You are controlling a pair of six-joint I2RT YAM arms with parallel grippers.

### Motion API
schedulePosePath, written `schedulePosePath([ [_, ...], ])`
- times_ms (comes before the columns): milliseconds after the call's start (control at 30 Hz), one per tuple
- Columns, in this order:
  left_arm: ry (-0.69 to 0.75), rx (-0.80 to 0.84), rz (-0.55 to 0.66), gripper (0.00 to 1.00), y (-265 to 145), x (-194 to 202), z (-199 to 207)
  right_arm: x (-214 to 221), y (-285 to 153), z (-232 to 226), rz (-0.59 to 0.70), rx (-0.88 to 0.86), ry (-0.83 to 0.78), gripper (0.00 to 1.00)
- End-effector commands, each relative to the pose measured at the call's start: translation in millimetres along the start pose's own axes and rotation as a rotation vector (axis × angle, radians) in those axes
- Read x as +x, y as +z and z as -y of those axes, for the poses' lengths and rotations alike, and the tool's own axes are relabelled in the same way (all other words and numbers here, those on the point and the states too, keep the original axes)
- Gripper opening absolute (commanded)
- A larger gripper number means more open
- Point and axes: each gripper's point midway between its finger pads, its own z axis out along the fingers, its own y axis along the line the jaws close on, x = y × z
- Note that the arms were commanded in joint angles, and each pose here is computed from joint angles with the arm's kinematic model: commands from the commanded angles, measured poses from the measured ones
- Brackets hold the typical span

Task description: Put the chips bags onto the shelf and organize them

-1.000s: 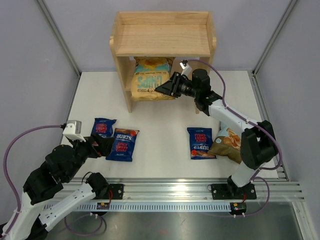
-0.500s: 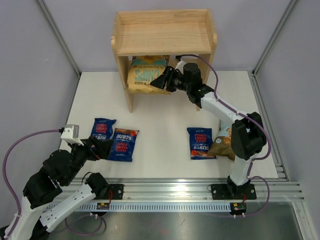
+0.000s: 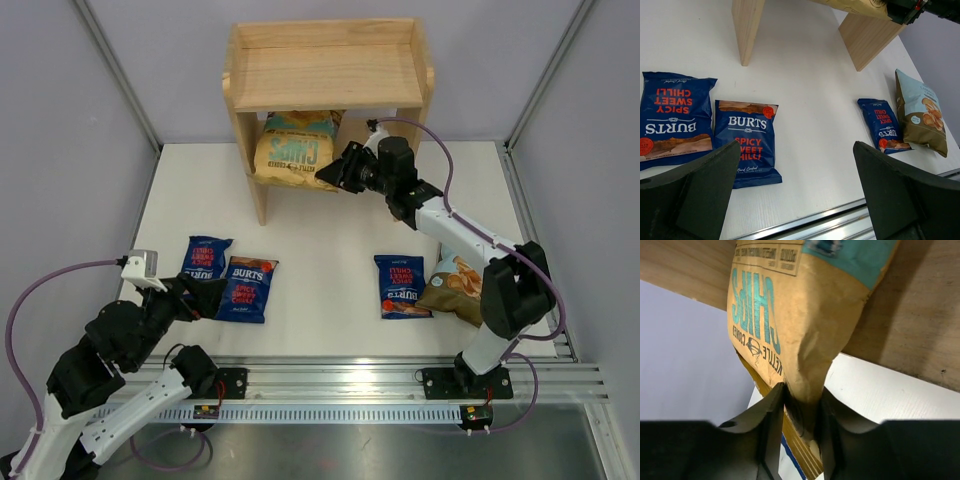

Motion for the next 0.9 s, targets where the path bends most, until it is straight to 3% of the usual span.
schedulePosePath([
  [0,-0.002,0.041,0.04,0.99,-1,-10,7,-18,1,-16,0.046,-0.026,-0.061,0.36],
  [200,-0.004,0.042,0.039,0.99,-1,-9,7,-28,22,-10,0.021,-0.002,-0.151,0.27],
  [433,-0.004,0.047,0.036,0.99,-1,-9,9,-32,35,-2,0.009,0.03,-0.192,0.31],
  [500,-0.001,0.044,0.03,0.99,1,-7,9,-29,36,-2,-0.002,0.021,-0.194,0.39],
  [567,-0.003,0.045,0.031,0.99,0,-8,9,-30,31,-4,0.005,0.021,-0.194,0.55],
  [633,-0.003,0.039,0.03,0.99,1,-8,8,-35,21,-8,0.023,0.034,-0.202,0.62],
  [667,-0.003,0.039,0.03,0.99,1,-8,8,-37,17,-6,0.035,0.055,-0.206,0.71],
  [867,0.009,0.029,0.013,0.99,4,-7,9,-43,-24,-9,0.077,0.128,-0.233,0.84],
])
